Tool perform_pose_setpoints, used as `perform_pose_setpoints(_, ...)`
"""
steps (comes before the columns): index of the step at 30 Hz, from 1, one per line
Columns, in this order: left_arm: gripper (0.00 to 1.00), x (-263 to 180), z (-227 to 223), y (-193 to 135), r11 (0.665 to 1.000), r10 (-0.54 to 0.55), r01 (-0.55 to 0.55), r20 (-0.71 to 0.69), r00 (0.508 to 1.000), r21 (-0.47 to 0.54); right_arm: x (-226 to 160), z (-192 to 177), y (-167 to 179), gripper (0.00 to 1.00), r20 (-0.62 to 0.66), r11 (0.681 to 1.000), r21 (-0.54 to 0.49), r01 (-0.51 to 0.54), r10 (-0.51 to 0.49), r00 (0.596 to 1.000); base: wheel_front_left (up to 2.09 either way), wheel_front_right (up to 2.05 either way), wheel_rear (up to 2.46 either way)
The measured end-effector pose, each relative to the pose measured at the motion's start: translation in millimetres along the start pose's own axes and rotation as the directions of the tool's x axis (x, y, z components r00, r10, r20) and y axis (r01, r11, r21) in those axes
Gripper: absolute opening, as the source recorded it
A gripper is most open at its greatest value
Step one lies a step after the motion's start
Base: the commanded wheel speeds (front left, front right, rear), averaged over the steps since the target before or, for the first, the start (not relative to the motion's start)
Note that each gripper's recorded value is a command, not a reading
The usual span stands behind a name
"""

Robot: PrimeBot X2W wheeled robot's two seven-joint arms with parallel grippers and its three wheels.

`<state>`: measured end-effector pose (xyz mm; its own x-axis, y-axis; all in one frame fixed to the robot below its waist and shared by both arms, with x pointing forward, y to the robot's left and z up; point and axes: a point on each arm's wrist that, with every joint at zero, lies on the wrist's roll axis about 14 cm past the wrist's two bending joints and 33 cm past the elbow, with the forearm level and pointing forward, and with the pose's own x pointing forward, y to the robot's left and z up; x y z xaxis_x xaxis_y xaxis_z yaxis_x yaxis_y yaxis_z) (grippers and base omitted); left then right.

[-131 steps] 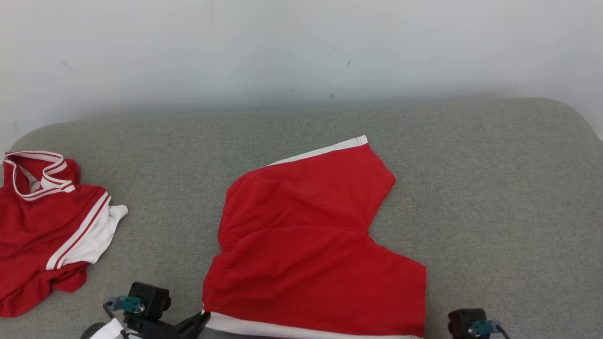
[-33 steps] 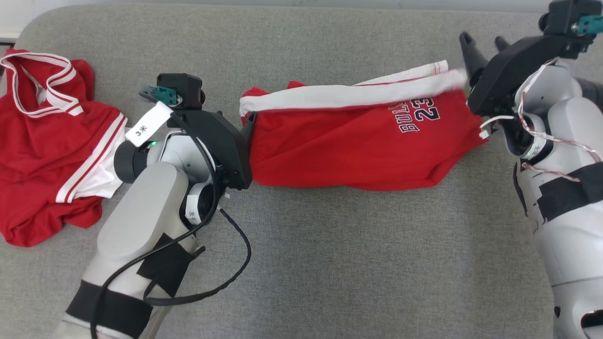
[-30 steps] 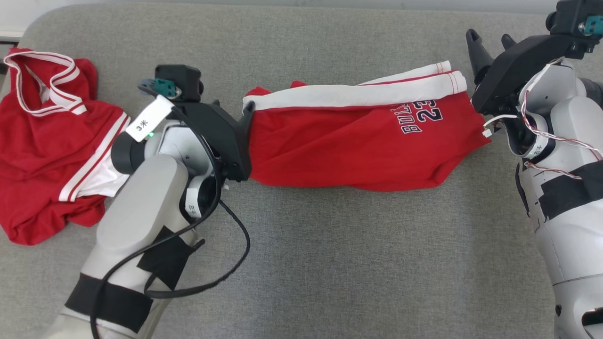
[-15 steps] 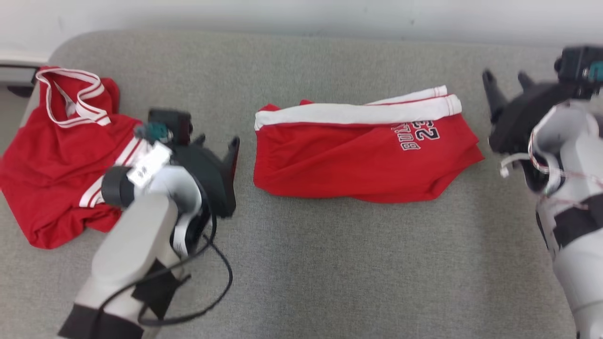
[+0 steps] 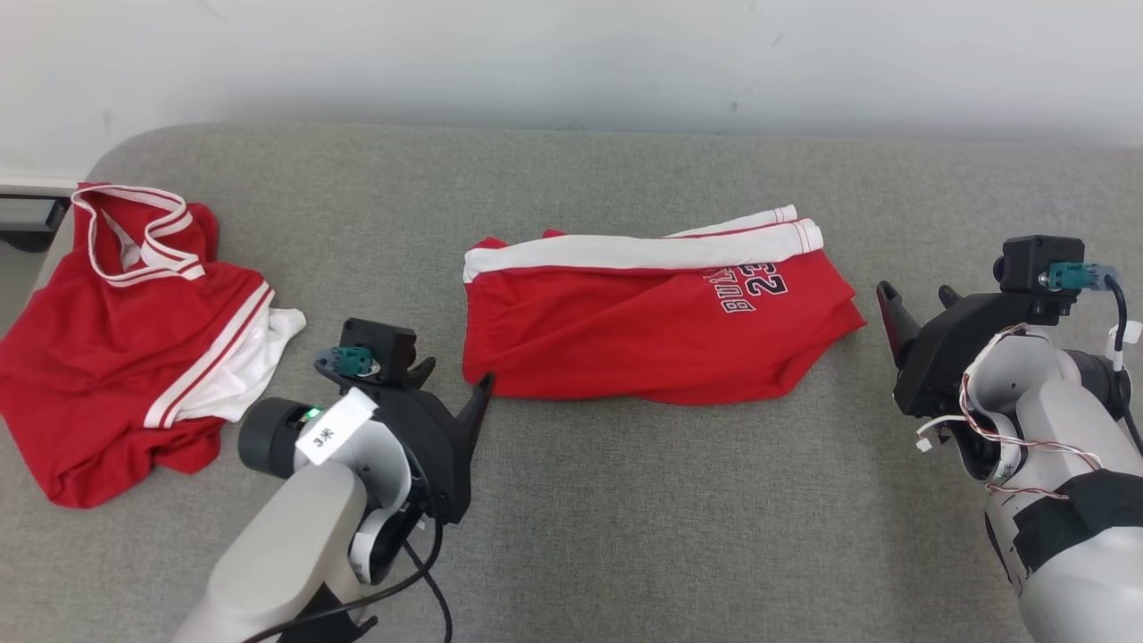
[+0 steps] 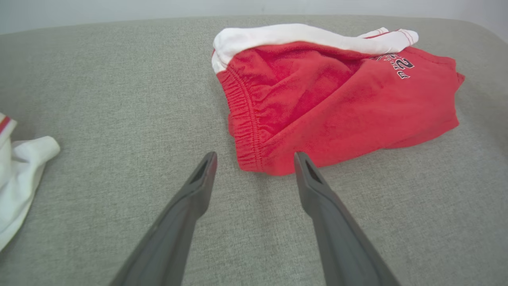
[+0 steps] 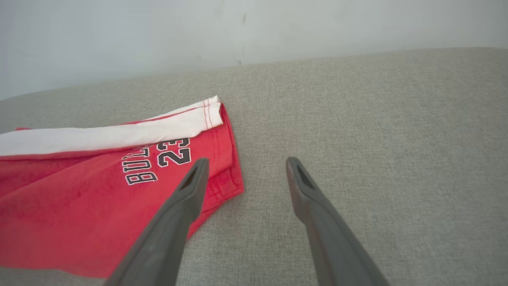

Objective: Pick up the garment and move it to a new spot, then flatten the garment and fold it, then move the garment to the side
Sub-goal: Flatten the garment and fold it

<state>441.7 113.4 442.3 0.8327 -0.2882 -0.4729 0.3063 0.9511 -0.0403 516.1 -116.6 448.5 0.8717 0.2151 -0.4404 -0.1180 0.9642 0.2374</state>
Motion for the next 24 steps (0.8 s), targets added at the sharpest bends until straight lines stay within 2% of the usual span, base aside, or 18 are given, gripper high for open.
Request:
perform_pose_setpoints(12, 1.00, 16, -16, -17, 0.998, -0.051, 0.052, -0.044, 0.998, 0.027, 14, -31, -10, 1.00, -0.082, 0.995, 0.096, 0.042, -0.034, 0.996, 0.00, 0.00, 0.00)
perform_pose_setpoints(15, 1.00, 18, -10, -16, 0.998, -0.051, 0.052, -0.025, 0.998, 0.026, 19, -36, -3, 1.00, -0.093, 0.990, 0.140, 0.029, -0.016, 0.996, 0.00, 0.00, 0.00)
perform_pose_setpoints(24, 1.00, 18, -15, -6, 0.999, -0.027, 0.027, -0.027, 0.999, 0.018, 30, -44, 11, 1.00, -0.122, 0.983, 0.182, 0.024, -0.002, 0.992, 0.00, 0.00, 0.00)
